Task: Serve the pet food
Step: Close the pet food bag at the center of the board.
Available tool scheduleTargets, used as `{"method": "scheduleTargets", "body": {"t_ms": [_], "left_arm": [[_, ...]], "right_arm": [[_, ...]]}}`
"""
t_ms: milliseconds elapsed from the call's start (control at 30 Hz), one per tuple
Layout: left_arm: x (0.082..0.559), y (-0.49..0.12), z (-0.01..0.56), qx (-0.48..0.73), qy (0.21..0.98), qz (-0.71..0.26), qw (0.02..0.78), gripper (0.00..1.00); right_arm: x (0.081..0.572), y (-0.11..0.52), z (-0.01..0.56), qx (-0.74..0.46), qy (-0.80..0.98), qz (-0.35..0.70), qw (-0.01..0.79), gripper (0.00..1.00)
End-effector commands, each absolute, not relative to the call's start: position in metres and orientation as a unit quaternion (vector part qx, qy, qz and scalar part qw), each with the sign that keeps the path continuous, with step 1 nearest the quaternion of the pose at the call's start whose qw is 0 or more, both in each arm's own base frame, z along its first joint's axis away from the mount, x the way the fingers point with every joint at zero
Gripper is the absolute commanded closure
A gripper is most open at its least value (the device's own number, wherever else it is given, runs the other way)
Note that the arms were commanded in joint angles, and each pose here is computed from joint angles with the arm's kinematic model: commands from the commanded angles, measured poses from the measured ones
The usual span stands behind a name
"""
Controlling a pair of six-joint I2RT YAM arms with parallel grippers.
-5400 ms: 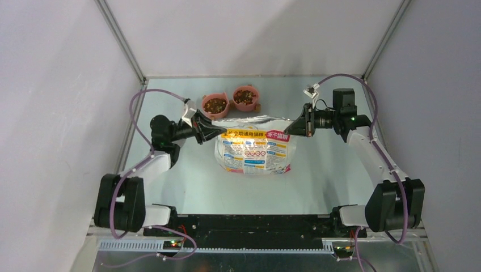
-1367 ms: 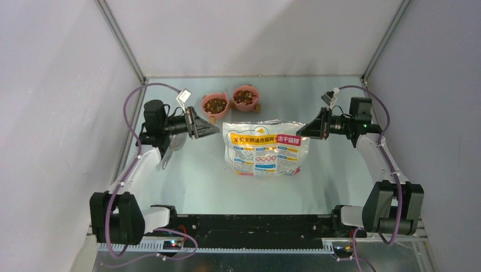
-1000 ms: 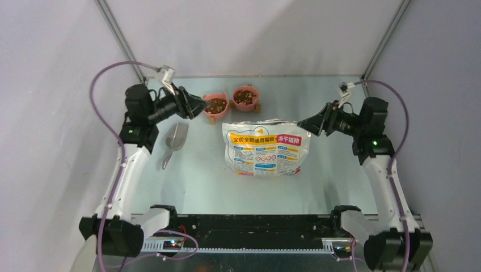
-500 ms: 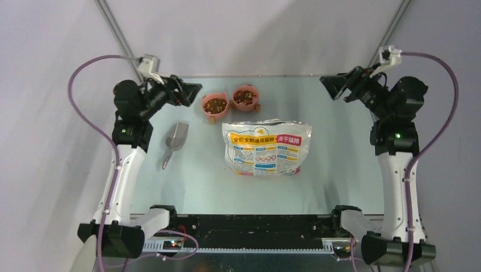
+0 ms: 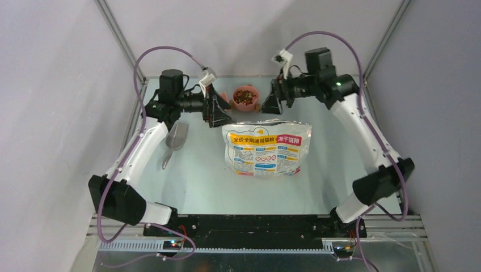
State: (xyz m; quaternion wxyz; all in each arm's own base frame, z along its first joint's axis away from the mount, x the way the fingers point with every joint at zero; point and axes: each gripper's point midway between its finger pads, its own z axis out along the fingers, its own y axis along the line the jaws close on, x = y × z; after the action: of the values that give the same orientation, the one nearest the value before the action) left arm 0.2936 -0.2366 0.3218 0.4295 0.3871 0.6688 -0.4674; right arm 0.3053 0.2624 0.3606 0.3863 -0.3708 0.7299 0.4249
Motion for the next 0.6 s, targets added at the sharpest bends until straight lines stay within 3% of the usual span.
{"method": "scheduleTargets", "body": {"t_ms": [0,233,467,567], "left_arm": [[0.267,-0.246,0.313,0.445,0.639,-0.500,0.377,0.11],[0.252,-0.252,0.286,0.478,0.636,-0.512,0.323,0.15],[0.237,-0.252,0.287,0.510,0.598,-0.528,0.321,0.38],[0.240,-0.254,0.285,0.504,0.604,-0.524,0.327,0.47]], "right_arm": [[0.283,0.289,0.348,-0.456,0.701,0.440,0.327,0.19],[0.265,0.323,0.307,-0.528,0.690,0.433,0.238,0.25],[0.245,0.329,0.297,-0.554,0.674,0.442,0.208,0.34],[0.242,0.330,0.296,-0.555,0.675,0.441,0.205,0.44]]}}
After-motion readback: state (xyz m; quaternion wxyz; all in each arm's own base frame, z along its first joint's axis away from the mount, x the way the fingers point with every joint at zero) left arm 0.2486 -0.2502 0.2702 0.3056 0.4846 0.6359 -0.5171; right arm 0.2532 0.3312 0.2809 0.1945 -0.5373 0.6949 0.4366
